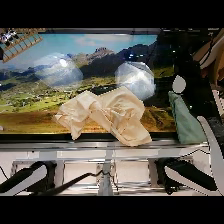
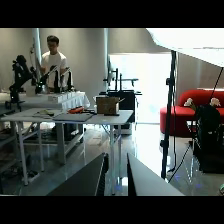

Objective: Fold the clothes and pants, and hang the long-sleeved shirts on hangers.

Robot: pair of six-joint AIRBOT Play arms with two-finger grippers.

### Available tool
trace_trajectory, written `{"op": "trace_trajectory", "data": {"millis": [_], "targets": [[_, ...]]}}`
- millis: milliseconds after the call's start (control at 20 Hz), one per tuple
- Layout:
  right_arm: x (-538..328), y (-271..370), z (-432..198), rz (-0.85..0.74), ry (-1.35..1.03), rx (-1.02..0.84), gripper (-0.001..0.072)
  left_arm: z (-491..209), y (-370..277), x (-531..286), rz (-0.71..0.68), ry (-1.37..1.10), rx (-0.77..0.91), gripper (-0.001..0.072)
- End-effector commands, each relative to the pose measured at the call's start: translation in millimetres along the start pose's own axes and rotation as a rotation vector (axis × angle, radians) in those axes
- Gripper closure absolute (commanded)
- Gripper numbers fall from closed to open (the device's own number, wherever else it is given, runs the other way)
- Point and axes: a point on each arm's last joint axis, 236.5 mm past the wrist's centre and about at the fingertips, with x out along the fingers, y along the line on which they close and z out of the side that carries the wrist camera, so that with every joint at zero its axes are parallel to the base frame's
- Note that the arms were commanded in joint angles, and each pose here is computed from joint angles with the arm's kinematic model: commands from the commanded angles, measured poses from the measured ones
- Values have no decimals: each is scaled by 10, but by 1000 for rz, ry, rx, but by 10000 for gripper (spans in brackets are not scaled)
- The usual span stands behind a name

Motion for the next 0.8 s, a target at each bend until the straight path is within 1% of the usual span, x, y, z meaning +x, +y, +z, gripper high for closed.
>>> {"op": "trace_trajectory", "data": {"millis": [0,100,200,300,350,400,450,500,650,750], "targets": [[-1,4,6,1,-1,0,544,-275,-285,263,-87,135,-2,25],[-1,4,5,1,-1,0,544,-470,-492,399,-145,227,4,25],[-1,4,6,1,-1,0,544,-556,-780,513,-232,270,1,25],[-1,5,13,1,-3,2,544,-628,-1035,593,-301,300,31,27],[1,18,50,2,-12,43,543,-663,-1105,631,-312,310,60,31],[-21,80,49,13,7,165,544,-705,-1163,666,-324,321,88,69],[-55,157,-10,29,60,266,544,-783,-1225,688,-344,336,130,162],[-123,261,-176,55,166,281,544,-906,-1260,699,-360,365,159,221],[-676,536,-1027,152,645,176,543,-1458,-1336,693,-404,481,172,221],[-1205,492,-1561,165,965,159,540,-1931,-1546,550,-513,547,214,211]]}}
